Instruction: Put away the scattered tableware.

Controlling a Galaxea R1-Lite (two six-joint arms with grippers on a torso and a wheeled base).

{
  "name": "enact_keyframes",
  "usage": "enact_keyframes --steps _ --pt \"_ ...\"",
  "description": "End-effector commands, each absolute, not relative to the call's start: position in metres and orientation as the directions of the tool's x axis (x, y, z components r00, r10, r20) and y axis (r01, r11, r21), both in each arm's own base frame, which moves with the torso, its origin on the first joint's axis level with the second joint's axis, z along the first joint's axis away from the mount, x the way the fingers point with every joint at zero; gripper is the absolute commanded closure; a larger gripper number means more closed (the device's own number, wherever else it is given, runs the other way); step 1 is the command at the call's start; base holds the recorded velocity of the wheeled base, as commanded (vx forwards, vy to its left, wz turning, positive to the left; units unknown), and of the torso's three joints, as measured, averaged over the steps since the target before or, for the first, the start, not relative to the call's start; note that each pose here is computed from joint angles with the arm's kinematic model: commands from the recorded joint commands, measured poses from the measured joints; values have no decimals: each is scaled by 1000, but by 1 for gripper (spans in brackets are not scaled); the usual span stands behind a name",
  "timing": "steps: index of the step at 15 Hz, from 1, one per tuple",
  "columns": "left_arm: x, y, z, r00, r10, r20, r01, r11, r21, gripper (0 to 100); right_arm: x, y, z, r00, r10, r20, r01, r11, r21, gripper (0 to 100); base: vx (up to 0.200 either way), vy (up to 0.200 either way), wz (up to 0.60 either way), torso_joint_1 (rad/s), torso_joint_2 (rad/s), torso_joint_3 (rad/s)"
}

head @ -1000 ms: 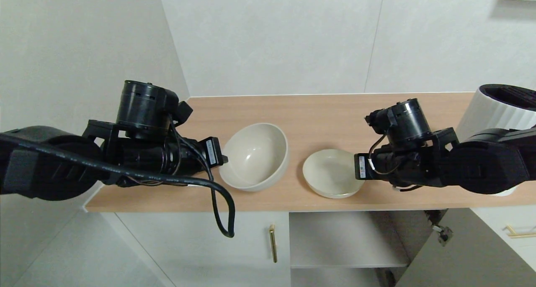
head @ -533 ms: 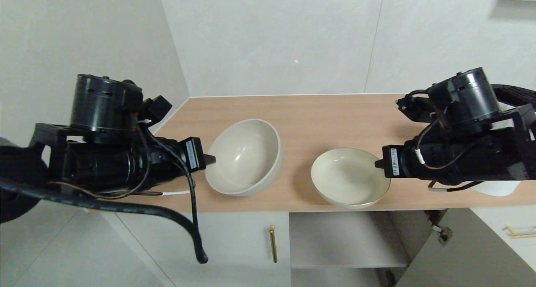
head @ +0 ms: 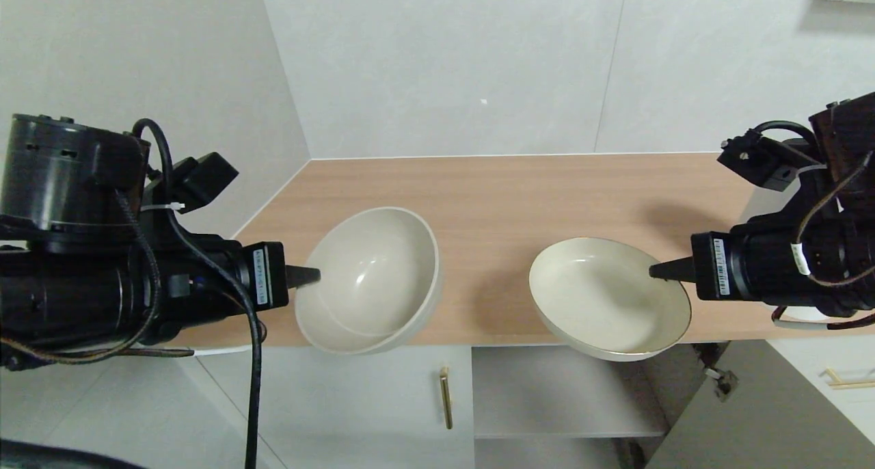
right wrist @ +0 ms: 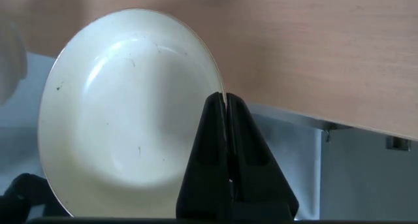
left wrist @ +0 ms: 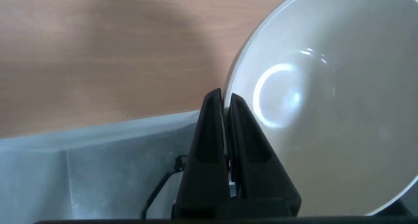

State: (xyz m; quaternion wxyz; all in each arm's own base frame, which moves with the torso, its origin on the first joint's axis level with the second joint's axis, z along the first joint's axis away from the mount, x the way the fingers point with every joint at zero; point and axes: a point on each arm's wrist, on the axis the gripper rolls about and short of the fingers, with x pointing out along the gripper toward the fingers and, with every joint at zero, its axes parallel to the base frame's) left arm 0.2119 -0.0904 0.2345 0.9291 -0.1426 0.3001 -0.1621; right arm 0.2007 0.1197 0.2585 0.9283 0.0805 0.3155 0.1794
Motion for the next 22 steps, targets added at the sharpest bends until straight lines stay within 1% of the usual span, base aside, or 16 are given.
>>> enact_keyframes --steps 1,5,8,13,17,22 --pt "211 -90 236 770 -388 -507 218 906 -363 100 197 117 258 739 384 -554 -283 923 262 100 0 0 0 0 0 0" --pt "212 -90 235 769 -387 -509 217 907 -362 100 197 117 254 732 379 -566 -283 925 254 100 -200 0 0 6 1 0" --pt "212 -90 234 768 -387 -511 227 910 -347 100 198 118 252 728 375 -574 -280 927 251 100 0 0 0 0 0 0" --pt "215 -92 233 764 -387 -516 228 910 -346 100 200 119 250 725 371 -580 -277 928 248 100 0 0 0 0 0 0" --pt "218 -93 230 758 -385 -526 224 912 -344 100 206 123 242 709 360 -607 -269 933 239 100 0 0 0 0 0 0" --pt "218 -93 230 758 -385 -526 224 912 -344 100 207 123 241 707 359 -609 -268 933 238 100 0 0 0 -149 350 197"
